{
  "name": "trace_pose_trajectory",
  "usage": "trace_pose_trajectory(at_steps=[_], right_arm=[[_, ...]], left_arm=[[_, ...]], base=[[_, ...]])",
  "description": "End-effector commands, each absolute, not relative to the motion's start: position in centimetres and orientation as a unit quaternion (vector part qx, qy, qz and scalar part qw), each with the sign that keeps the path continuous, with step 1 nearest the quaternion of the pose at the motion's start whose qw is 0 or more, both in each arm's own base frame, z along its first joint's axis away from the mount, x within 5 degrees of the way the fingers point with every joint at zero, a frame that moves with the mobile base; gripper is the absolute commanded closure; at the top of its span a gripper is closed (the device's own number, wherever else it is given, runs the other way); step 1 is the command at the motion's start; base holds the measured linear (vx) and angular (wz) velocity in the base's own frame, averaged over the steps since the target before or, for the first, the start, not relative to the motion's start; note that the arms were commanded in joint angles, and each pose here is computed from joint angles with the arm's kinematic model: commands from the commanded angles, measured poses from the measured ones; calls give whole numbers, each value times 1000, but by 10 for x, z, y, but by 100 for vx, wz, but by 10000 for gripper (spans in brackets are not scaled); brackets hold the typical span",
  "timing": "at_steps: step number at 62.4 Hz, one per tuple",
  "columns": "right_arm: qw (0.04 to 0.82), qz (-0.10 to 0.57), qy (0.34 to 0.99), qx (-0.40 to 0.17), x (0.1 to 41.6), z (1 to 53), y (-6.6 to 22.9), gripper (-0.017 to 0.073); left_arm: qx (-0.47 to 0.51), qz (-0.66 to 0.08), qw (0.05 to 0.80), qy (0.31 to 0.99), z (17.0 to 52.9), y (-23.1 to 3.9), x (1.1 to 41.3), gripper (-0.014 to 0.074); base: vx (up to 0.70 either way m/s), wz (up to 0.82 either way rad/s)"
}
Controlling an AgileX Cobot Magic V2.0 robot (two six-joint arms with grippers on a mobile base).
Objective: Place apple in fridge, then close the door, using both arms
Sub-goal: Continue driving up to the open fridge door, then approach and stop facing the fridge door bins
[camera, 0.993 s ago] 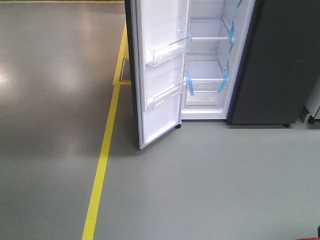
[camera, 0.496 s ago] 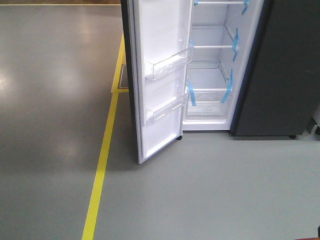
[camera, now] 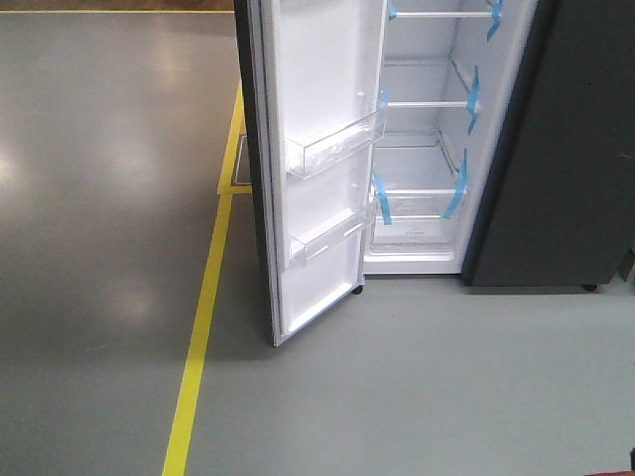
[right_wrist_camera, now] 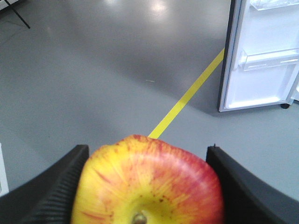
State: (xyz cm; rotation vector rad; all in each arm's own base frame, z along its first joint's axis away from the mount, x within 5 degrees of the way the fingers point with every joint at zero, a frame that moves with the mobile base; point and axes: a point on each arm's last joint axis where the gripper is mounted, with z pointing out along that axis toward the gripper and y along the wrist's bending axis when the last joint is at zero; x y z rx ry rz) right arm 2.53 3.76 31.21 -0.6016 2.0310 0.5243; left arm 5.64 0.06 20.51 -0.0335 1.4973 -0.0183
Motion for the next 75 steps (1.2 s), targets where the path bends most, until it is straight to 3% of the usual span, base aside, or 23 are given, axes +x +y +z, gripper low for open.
trace_pose_trajectory(at_steps=[1, 75], right_arm=[[498, 225, 804, -234, 28, 326, 39, 166], [498, 225, 804, -234, 28, 326, 39, 166]], left_arm=[[-21, -16, 756, 654, 206, 1, 55, 600], [-21, -16, 756, 654, 206, 1, 55, 600]], base=[[15, 0], [15, 2]])
